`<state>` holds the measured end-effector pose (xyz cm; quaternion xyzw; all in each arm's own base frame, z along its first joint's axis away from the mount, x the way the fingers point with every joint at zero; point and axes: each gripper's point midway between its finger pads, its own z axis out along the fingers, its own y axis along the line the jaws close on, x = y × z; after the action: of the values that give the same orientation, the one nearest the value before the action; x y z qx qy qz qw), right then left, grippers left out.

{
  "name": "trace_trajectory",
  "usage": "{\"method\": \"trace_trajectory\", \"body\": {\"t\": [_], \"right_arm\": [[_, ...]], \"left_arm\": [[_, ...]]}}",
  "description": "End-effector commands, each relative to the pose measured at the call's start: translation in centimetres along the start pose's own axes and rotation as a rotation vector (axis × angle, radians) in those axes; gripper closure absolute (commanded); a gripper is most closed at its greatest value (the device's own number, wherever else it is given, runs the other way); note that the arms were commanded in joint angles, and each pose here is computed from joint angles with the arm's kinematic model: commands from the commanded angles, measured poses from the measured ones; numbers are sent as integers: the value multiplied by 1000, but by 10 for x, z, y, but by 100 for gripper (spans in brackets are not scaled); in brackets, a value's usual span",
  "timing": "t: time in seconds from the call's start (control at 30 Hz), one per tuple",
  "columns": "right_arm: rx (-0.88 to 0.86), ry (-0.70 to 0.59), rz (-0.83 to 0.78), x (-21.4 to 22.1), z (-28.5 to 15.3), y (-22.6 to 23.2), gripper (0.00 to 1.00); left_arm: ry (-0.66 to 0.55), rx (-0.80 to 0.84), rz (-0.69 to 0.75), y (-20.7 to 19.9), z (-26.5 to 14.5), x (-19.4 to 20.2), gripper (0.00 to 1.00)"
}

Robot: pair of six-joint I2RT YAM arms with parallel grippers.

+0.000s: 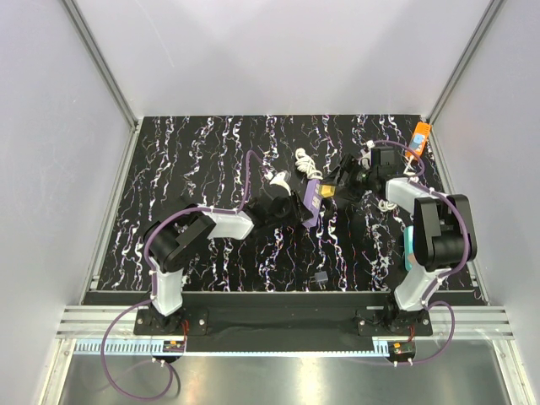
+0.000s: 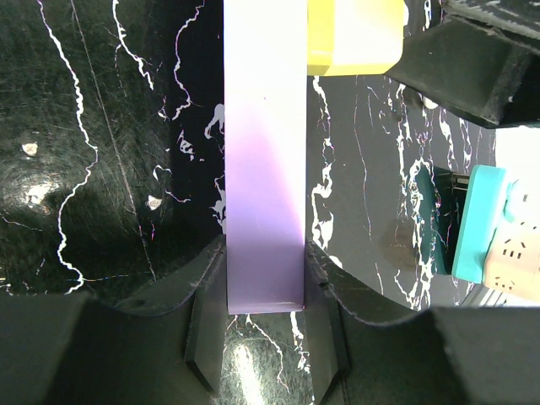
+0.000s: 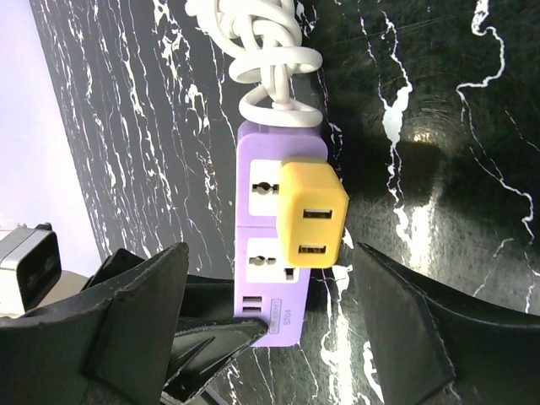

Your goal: Pull the plug off the socket

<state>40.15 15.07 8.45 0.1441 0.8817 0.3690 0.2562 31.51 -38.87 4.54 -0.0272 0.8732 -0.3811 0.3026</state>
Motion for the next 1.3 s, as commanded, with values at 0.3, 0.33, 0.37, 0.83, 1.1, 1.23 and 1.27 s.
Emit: {"method": "trace_trajectory", "body": {"t": [0.3, 0.33, 0.37, 0.83, 1.1, 1.23, 1.27], "right_arm": [[-77, -10, -28, -14, 17, 7, 31], [-76, -9, -23, -13, 17, 7, 34], [-74, -9, -20, -13, 18, 5, 34], [-105, -7, 24, -9, 28, 1, 48], [-89, -38, 44, -6, 23, -1, 73], [-94, -48, 68, -3, 21, -3, 84], [-97, -49, 67, -4, 21, -2, 89]], "left_arm": [[81, -144, 30, 47, -5, 25, 100], [79, -142, 30, 47, -5, 24, 100], [80, -141, 30, 46, -5, 25, 100], [82, -141, 27, 47, -4, 25, 100], [76, -196, -14, 58, -4, 25, 100], [49, -228, -32, 65, -6, 20, 100], [44, -232, -33, 66, -7, 20, 100]]}}
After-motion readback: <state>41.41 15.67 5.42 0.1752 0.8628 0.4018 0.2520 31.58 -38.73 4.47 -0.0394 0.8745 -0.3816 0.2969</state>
